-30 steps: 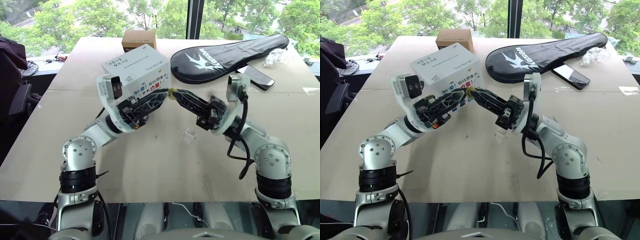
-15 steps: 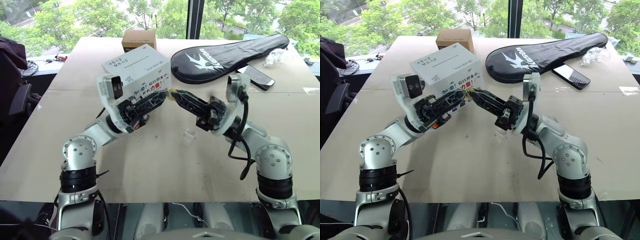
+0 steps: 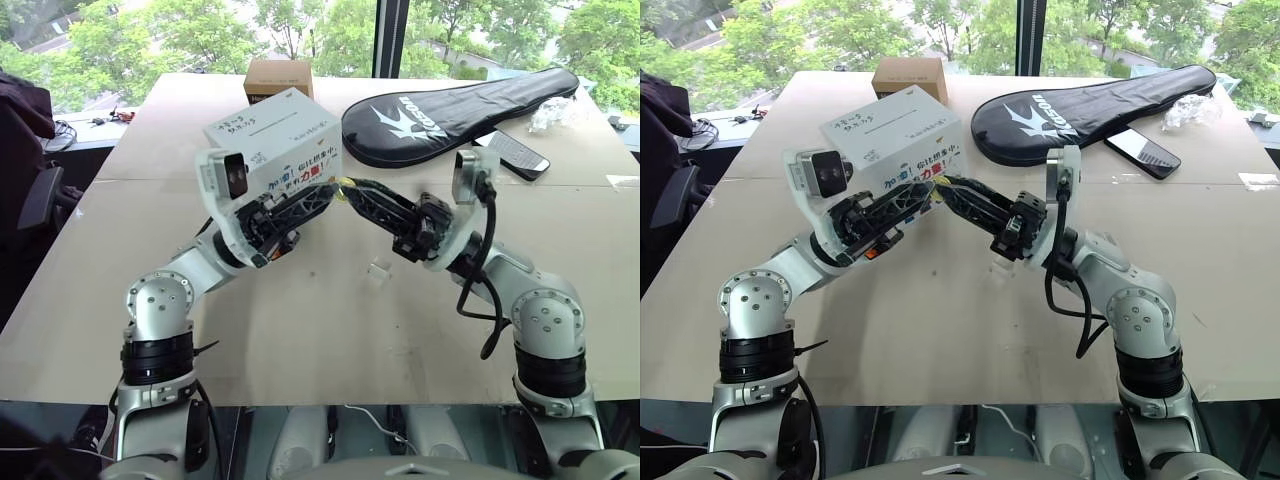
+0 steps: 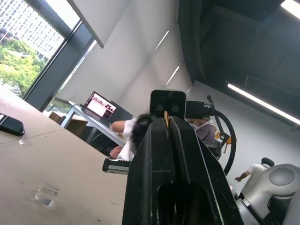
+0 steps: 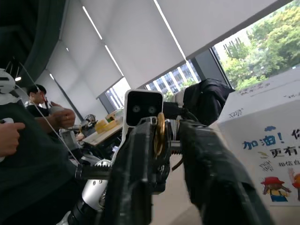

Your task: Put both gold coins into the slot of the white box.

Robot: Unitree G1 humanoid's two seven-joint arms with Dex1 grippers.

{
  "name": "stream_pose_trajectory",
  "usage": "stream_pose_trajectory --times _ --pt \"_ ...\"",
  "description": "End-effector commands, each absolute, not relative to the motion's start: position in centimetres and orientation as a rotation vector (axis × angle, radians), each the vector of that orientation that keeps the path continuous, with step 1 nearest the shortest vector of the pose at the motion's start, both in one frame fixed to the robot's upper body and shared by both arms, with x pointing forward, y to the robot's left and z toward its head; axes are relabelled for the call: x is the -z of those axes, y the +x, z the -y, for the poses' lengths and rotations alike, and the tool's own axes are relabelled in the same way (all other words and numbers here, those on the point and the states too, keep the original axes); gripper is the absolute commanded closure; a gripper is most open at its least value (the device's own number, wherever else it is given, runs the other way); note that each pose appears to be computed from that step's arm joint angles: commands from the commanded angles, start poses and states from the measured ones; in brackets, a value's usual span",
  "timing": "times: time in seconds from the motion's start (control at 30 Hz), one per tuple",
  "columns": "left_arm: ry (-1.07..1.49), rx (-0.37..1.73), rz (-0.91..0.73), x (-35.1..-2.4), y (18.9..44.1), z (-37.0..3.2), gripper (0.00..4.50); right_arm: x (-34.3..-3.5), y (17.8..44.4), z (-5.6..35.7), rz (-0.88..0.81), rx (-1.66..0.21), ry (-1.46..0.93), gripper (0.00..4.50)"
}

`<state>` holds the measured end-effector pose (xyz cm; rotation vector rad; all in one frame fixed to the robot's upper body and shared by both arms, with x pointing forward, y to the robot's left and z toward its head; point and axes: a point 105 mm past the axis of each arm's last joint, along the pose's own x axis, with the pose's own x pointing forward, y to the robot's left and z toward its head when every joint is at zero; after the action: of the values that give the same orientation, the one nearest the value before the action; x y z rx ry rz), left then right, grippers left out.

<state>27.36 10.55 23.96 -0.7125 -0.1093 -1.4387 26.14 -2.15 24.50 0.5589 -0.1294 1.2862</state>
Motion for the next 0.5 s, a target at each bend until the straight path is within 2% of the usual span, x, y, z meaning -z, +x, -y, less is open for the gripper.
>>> stream_pose_trajectory --times 0.03,0.1,0.33,0.5 --pt "-0.676 1.388 0.206 -26.0 28.3 -11.1 4.50 -25.4 26.6 3.0 0.186 -1.239 0.572 1.91" --pt "-0.647 1.357 0.232 -26.8 28.9 -11.5 4.50 -25.1 26.8 3.6 0.186 -1.222 0.553 1.04" --pt "-0.214 1.162 0.290 -30.7 33.3 -14.5 4.50 -23.4 28.0 5.7 0.189 -1.147 0.246 1.04" --pt "0.078 1.071 0.240 -32.3 36.3 -17.6 4.50 -24.7 29.0 7.5 0.261 -1.094 0.066 1.04"
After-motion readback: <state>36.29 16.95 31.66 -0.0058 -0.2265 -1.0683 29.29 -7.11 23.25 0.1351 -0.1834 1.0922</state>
